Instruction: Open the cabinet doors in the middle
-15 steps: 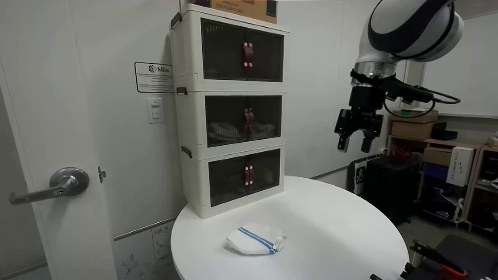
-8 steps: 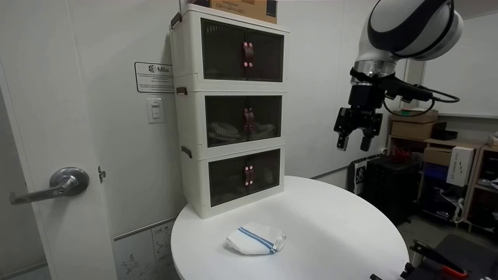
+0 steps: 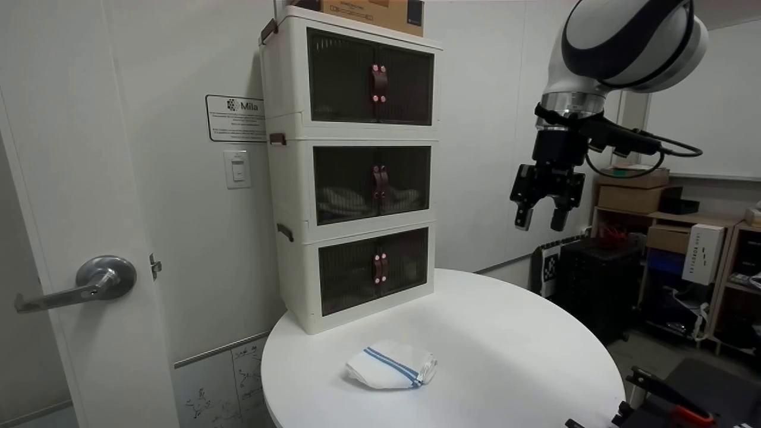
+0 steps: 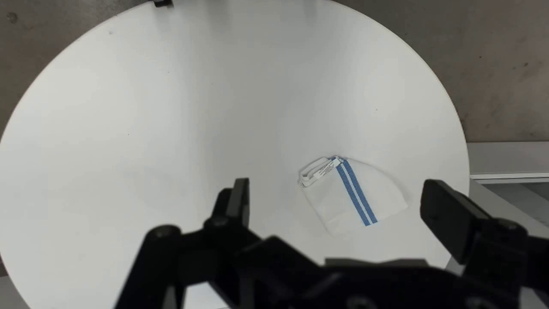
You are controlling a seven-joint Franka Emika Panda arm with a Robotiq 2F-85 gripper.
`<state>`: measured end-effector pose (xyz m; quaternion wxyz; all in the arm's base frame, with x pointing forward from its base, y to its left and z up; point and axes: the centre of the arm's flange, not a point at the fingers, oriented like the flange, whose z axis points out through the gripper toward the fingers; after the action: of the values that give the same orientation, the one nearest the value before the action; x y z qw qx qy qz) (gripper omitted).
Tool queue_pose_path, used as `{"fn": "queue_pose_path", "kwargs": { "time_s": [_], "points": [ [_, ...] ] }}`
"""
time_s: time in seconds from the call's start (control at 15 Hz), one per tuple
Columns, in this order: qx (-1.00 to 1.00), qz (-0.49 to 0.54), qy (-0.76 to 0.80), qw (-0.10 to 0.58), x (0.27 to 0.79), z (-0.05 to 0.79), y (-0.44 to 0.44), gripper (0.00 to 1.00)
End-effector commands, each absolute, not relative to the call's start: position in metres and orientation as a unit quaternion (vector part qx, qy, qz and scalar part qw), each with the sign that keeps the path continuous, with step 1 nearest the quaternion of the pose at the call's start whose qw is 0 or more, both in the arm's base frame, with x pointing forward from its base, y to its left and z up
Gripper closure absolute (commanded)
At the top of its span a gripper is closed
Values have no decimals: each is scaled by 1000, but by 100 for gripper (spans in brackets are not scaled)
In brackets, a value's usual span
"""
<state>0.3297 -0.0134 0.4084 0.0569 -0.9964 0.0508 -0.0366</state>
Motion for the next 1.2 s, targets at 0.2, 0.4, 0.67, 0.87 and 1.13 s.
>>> {"fn": "queue_pose_path", "kwargs": {
  "time_s": [0.2,0.4,0.67,0.87,1.13],
  "points": [
    [-996,-45,53,59,344,404,-14,0],
    [-995,-62,46,70,363,403,-12,0],
    [-989,-106,20,99,400,398,-3,0],
    [-982,-158,7,106,432,398,-1,0],
    [-971,-218,-14,102,473,402,-9,0]
  ]
}}
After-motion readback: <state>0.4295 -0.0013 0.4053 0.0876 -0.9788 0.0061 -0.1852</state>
